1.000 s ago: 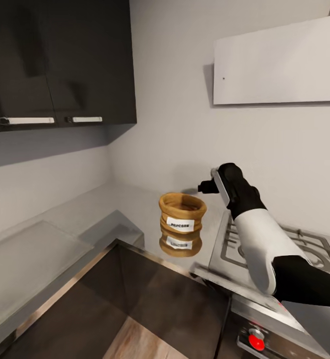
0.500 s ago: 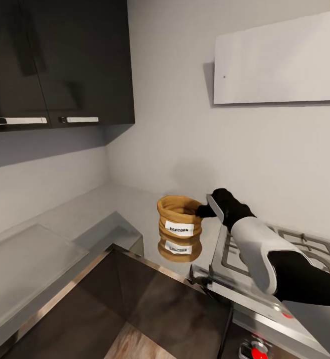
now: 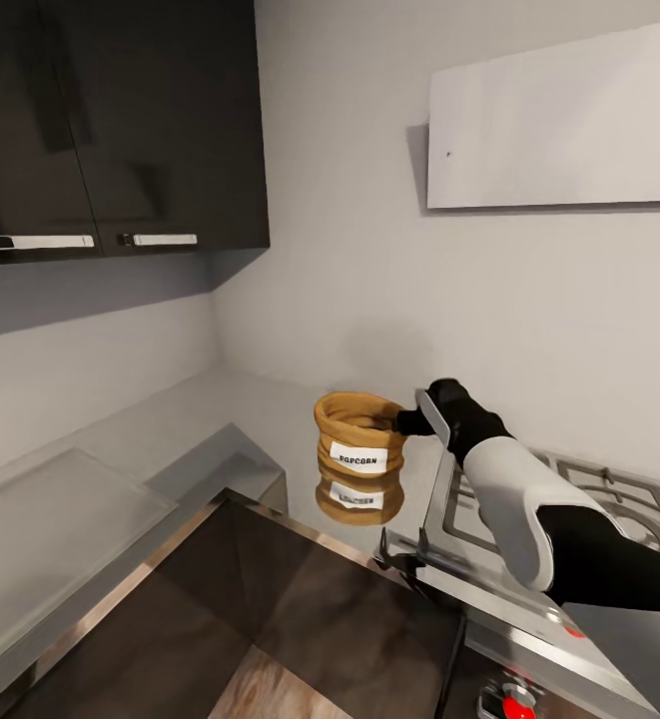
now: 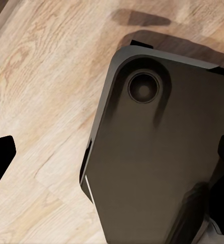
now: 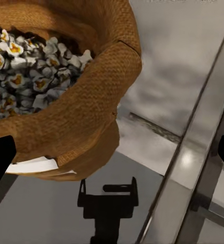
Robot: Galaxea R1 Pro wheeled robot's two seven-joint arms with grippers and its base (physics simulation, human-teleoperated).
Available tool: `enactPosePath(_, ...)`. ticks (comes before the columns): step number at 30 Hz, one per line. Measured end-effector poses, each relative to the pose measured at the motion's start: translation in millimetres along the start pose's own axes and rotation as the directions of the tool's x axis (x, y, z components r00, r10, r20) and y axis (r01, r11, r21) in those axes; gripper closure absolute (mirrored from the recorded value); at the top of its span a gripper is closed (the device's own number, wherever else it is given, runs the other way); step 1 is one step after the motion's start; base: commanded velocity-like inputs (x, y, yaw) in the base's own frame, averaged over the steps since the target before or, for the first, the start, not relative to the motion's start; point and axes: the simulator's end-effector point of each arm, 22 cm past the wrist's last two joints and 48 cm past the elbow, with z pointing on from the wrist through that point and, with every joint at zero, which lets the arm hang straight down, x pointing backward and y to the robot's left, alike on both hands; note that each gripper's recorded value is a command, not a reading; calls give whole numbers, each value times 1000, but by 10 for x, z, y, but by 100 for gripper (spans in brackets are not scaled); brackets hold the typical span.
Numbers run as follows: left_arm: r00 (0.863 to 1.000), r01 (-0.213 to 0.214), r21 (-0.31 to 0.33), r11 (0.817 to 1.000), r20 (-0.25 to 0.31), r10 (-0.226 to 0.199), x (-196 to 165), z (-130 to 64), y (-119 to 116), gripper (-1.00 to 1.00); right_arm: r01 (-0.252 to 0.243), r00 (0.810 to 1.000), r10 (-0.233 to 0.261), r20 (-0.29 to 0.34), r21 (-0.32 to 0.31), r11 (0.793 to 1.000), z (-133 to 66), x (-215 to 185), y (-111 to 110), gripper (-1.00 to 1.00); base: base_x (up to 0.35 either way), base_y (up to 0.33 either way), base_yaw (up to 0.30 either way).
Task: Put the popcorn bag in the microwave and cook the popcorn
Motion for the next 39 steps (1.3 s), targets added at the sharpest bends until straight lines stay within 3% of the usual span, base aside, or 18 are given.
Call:
enactPosePath(17,1000,-3,3,1000,1,3,-4,0,-8,-100,-19,1000,18,22,6,1000,-180,-200,-102,-100,44,0,0)
enactPosePath(18,1000,-3,3,1000,0,3,-5,0,-7,-100,-33,991,32,132,9,999,-431,-603,-155,-100,28,0,0)
enactPosePath(19,1000,-3,3,1000,1,3,-4,0,-7,-100,-37,987,35,156,9,999,-495,-687,-166,-100,18,0,0)
enactPosePath(39,1000,-1,10,1000,0,1,-5,0,-22,-100,-35,990,36,139,-6,999,-432,-617,-100,-100,35,0,0)
